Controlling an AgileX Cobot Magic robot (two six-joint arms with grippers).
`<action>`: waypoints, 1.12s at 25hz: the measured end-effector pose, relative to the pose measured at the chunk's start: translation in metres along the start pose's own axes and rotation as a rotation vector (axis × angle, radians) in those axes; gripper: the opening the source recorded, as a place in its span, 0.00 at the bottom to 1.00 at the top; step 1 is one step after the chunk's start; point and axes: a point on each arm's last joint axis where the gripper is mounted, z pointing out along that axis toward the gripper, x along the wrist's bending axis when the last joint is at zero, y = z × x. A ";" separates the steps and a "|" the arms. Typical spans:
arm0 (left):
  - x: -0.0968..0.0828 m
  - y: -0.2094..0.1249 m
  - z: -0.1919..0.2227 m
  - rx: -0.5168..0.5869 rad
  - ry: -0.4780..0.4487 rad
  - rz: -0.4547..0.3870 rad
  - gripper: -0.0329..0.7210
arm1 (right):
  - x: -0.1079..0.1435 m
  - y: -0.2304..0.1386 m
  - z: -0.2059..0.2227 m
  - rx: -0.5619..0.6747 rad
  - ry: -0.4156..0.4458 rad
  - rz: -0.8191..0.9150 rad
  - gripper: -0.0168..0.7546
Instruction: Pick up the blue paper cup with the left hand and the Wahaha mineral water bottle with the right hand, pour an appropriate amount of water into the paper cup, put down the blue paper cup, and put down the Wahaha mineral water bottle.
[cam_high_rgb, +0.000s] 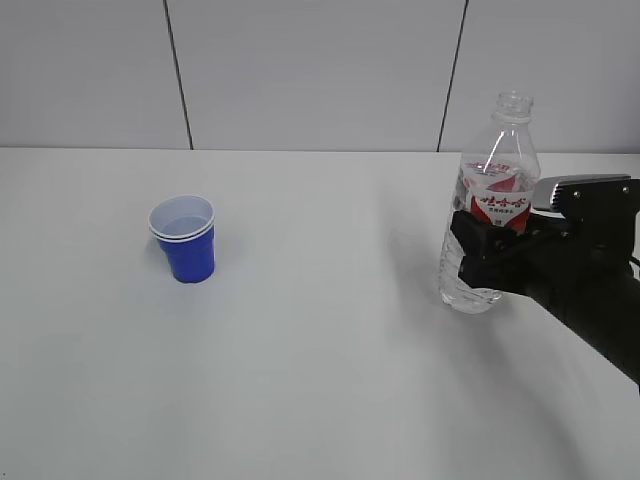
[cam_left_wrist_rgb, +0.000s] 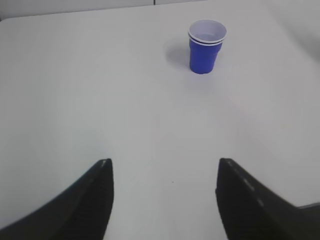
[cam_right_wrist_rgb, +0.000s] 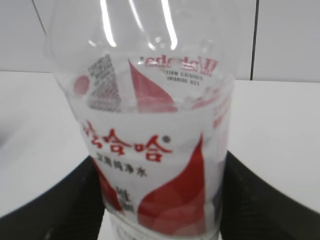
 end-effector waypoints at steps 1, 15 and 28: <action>-0.001 0.000 0.001 0.000 -0.009 0.003 0.69 | 0.000 0.000 0.000 0.000 0.000 0.000 0.61; -0.004 -0.001 0.001 0.002 -0.039 0.017 0.69 | 0.001 0.034 0.032 -0.146 0.013 -0.008 0.60; -0.004 0.000 0.001 -0.003 -0.039 0.018 0.69 | 0.002 0.003 0.083 -0.104 0.048 -0.052 0.60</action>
